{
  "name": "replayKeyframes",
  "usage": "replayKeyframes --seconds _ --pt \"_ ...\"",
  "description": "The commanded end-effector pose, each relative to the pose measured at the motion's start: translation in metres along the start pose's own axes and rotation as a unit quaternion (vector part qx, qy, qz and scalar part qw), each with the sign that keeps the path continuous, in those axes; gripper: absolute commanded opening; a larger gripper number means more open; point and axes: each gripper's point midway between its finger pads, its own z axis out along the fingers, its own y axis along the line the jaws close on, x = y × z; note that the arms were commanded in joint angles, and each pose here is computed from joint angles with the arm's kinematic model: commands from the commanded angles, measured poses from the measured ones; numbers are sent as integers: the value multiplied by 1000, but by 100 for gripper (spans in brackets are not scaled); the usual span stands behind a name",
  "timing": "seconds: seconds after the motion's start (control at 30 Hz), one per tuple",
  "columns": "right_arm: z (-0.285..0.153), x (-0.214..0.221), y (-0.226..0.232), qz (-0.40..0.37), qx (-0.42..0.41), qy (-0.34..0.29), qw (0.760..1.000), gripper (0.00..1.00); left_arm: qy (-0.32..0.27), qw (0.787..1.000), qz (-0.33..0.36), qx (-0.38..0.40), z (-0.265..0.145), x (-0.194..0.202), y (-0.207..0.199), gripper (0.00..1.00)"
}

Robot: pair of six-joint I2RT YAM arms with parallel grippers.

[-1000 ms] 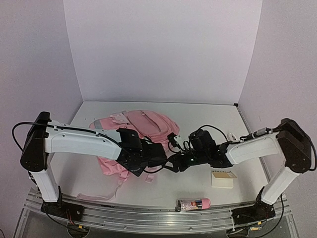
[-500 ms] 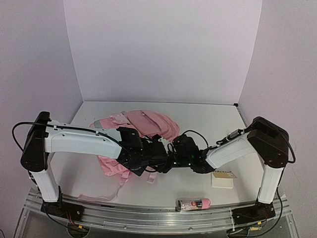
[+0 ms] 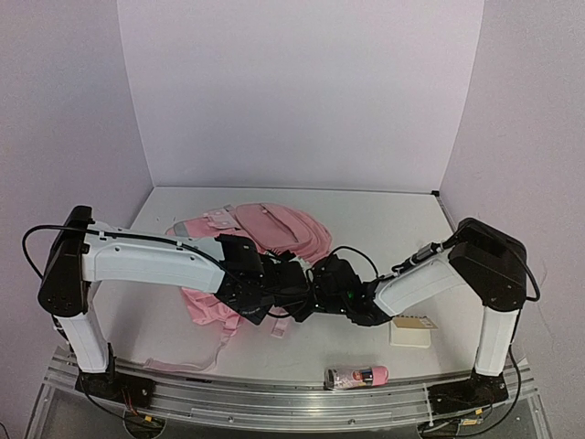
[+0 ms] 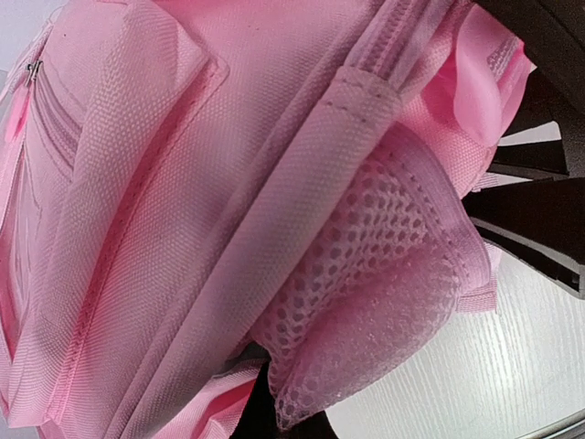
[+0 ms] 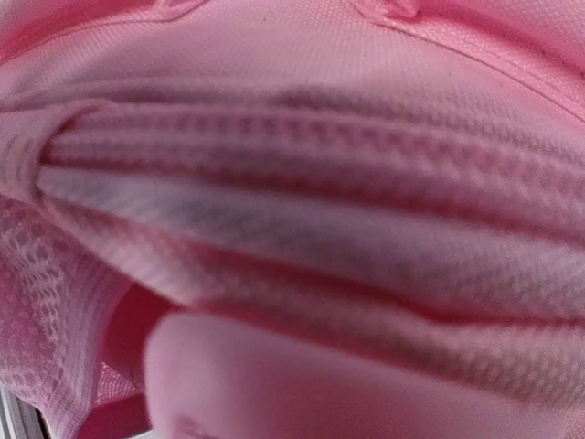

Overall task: Pack the student bag
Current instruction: Zip the student bag at the center of the board.

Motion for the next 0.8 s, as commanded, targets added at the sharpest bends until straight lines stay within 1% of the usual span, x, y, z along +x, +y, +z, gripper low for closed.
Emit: replayKeyframes --seconds 0.0,0.1,0.2,0.4,0.47,0.57,0.7,0.77 --pt "-1 -25 6 -8 0 -44 999 18 -71 996 -56 28 -34 -36 7 0" --pt "-1 -26 10 -11 -8 -46 999 11 -70 996 -56 26 -33 -36 7 0" --pt "-3 -27 13 -12 -13 -47 999 1 -69 996 -59 19 -33 -35 10 0" --pt "-9 -24 9 6 0 -47 999 0 -62 996 -66 3 -29 -29 15 0" --pt "-12 -23 1 16 18 -49 998 0 -59 996 -69 -1 -28 -27 16 0" --pt "-17 -17 -19 23 76 -33 996 0 -57 996 -74 -4 -27 -24 18 0" --pt "-29 -14 -41 26 136 -34 990 0 -52 995 -80 -24 -25 -18 26 0" --pt "-36 -14 -54 20 174 -25 984 0 -47 994 -87 -35 -24 -14 32 0"
